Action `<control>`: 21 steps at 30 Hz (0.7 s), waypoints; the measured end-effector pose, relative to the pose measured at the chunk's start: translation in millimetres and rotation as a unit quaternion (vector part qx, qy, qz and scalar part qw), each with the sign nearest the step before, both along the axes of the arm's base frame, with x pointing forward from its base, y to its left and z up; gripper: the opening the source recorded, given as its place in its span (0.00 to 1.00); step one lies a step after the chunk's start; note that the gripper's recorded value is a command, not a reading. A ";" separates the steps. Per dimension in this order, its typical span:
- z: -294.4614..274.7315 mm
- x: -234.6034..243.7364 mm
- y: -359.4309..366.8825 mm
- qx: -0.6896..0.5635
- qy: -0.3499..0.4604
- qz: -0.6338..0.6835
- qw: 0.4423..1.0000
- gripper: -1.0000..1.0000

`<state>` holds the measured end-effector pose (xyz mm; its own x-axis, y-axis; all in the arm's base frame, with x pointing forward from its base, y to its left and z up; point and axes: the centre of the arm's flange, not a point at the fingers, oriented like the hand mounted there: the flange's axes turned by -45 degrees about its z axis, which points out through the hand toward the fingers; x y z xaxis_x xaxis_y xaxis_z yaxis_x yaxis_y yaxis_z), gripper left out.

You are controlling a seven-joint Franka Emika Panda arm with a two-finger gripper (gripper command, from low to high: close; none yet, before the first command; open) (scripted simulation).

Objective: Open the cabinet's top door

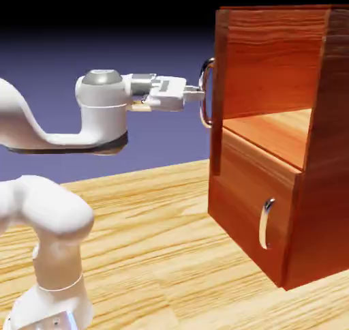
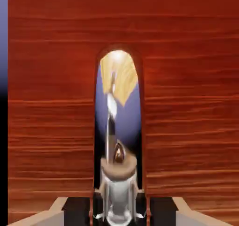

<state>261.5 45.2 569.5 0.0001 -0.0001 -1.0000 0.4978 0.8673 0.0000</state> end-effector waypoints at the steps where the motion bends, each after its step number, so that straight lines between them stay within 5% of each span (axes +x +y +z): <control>1: 0.0 -4.9 6.1 0.000 0.000 -0.010 1.000 0.00; 21: 0.0 -79.3 157.6 0.000 0.000 -0.216 0.976 0.00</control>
<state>182.2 202.9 569.5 0.0002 0.0003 -1.0000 0.8177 0.5756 0.0003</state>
